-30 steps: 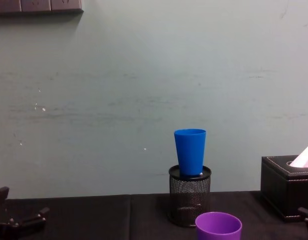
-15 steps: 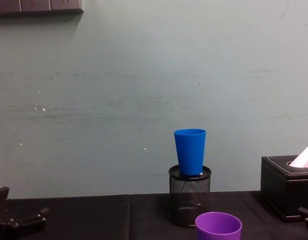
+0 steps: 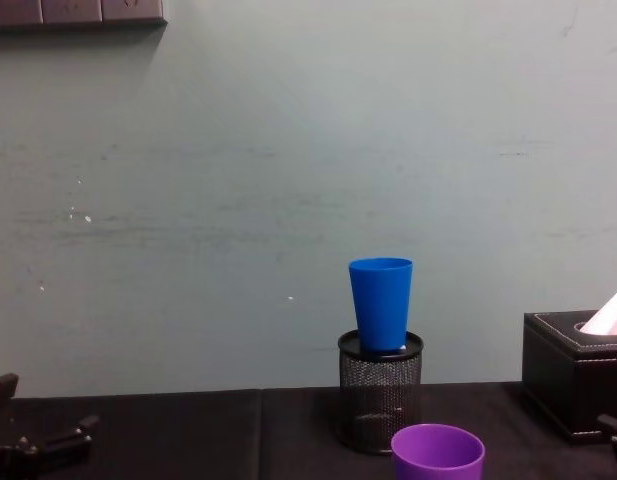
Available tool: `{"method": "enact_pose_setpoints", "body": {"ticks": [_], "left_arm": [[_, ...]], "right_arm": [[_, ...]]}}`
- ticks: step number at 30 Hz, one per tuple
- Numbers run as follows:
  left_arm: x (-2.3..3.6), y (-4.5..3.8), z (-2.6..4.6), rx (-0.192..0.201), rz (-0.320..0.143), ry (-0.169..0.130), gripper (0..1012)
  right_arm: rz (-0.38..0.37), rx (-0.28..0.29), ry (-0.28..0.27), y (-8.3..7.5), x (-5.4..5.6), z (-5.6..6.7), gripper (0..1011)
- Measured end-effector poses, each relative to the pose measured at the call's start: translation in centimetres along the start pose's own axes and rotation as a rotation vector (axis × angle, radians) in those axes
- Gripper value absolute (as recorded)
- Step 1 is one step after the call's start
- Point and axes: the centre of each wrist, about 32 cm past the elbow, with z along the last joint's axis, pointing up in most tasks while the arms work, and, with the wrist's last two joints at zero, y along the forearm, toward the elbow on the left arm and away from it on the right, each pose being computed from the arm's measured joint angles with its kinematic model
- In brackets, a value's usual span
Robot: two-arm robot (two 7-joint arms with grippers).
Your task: Pick up one cup with a gripper and tap it against the other cup.
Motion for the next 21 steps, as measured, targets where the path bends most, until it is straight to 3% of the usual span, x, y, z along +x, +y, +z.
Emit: {"method": "enact_pose_setpoints", "body": {"ticks": [4, 15, 21], "left_arm": [[0.00, 0.00, 0.00, 0.000, 0.000, 0.000, 1000], [0.00, 0.00, 0.00, 0.000, 0.000, 0.000, 1000], [0.00, 0.00, 0.00, 0.000, 0.000, 0.000, 1000]], "right_arm": [[0.000, 0.004, -0.001, -0.1, 0.0, 0.0, 1003], [0.077, 0.108, 0.006, -2.2, 1.2, 1.0, 1003], [0.267, 0.106, 0.117, -3.6, 1.6, 0.1, 1003]]}}
